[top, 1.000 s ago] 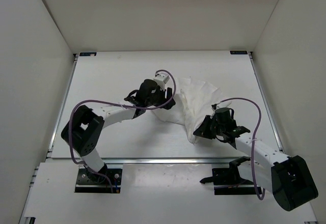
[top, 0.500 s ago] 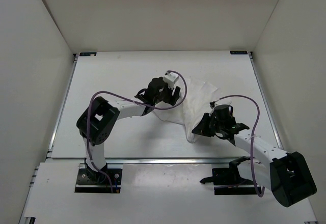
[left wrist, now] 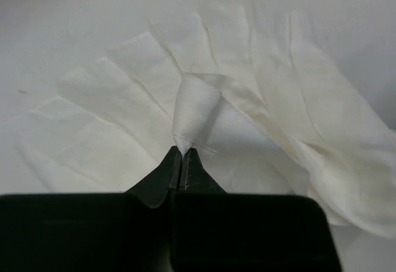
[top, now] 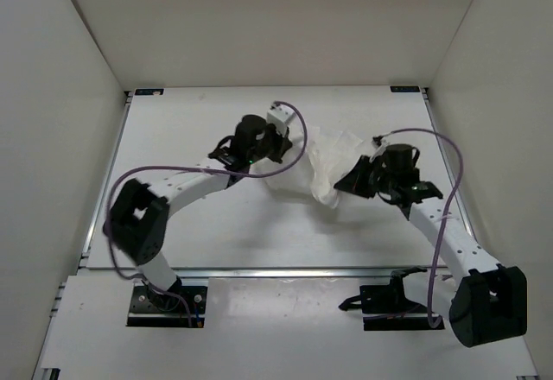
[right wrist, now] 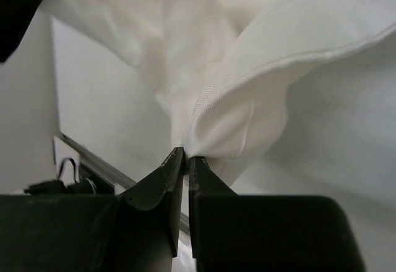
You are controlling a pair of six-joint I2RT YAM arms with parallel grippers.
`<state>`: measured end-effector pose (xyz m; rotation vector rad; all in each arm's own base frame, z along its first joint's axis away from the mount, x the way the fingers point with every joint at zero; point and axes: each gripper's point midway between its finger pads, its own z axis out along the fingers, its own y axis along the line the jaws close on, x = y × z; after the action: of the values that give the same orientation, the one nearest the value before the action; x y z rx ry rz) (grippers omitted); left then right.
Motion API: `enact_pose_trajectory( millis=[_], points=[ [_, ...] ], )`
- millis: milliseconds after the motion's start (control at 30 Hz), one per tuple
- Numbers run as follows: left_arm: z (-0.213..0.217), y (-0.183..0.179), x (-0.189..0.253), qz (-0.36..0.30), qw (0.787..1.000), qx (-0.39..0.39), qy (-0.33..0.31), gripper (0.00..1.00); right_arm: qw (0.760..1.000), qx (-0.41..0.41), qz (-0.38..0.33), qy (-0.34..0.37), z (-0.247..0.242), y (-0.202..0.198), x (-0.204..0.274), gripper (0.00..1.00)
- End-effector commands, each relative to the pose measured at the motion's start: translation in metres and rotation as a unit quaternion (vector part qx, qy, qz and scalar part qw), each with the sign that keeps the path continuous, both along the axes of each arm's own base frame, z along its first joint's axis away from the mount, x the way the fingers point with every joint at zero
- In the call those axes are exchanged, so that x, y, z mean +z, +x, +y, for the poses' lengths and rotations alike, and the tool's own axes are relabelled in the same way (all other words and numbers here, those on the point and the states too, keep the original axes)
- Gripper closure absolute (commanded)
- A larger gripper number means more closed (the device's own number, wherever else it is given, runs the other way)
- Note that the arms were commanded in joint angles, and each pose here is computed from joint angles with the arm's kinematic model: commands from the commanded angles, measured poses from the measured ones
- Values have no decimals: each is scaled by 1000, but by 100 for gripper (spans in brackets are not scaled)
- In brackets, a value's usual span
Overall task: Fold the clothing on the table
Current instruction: Flatten the skirt out
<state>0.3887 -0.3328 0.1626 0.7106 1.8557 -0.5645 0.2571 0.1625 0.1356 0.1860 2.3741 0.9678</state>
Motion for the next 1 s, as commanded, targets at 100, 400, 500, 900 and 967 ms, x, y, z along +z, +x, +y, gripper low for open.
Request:
enact_pose_trajectory(
  millis=[100, 400, 500, 900, 967],
  points=[
    [74, -48, 220, -142, 980, 24, -137, 100, 984, -48, -167, 37, -42, 22, 152, 100],
    [149, -108, 282, -176, 960, 57, -212, 100, 972, -29, -219, 82, -30, 16, 233, 100],
    [142, -84, 247, -133, 970, 63, -195, 100, 974, 17, -201, 108, -2, 44, 231, 100],
    [139, 49, 266, -109, 980, 70, -152, 100, 968, 43, -243, 50, 25, 159, 289, 100],
    [136, 48, 274, -119, 980, 68, -146, 100, 971, 35, -234, 41, 17, 158, 280, 100]
  ],
)
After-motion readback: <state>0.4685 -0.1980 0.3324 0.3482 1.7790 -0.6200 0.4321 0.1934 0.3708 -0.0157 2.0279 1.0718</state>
